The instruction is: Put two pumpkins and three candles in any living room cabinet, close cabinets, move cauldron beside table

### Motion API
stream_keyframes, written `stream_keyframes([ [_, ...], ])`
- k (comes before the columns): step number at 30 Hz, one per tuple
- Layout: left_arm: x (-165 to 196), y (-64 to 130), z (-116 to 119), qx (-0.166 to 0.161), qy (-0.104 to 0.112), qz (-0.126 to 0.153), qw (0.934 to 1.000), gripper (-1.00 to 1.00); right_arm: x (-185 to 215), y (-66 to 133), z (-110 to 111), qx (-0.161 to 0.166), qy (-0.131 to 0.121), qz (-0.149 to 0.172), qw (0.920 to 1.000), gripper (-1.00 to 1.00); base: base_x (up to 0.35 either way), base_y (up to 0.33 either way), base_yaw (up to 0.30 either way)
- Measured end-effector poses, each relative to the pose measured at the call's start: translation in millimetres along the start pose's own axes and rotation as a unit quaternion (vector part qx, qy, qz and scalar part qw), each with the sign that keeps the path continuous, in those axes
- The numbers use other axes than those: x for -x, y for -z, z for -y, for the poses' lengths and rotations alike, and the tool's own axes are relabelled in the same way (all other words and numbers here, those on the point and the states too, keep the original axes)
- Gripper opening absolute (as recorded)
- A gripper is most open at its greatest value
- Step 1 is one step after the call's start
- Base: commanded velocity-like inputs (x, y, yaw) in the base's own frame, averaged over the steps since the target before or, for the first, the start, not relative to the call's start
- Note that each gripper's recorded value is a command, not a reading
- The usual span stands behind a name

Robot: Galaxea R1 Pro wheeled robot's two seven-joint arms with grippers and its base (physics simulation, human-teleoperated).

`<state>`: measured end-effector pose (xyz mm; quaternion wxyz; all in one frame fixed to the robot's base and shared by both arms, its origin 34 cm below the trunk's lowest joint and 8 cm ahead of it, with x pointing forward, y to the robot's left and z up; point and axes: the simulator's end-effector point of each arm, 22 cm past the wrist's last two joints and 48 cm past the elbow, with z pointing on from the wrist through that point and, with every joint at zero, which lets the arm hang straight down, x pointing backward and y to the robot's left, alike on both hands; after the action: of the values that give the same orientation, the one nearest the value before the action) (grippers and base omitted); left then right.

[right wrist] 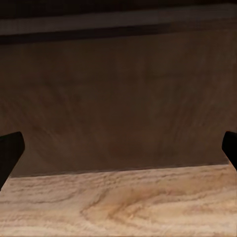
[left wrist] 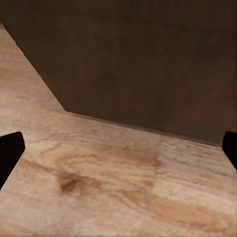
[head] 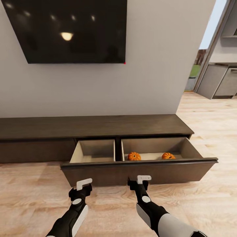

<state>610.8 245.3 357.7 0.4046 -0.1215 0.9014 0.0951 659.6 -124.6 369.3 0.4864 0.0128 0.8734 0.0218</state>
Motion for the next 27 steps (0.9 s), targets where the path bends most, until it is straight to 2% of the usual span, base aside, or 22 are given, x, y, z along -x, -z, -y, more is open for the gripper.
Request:
stream_keyframes([
  [7,1,0.2,1,-0.001,0.001,0.002,1.0000,1.00,0,0.0,0,0.000,0.000,0.000,1.0000,1.00,0.204,0.000,0.000],
  [27,-28,-15.5,1,-0.001,0.002,0.006,1.0000,1.00,-34,-10.1,1,0.000,0.001,-0.001,1.0000,1.00,0.006,0.000,0.000],
])
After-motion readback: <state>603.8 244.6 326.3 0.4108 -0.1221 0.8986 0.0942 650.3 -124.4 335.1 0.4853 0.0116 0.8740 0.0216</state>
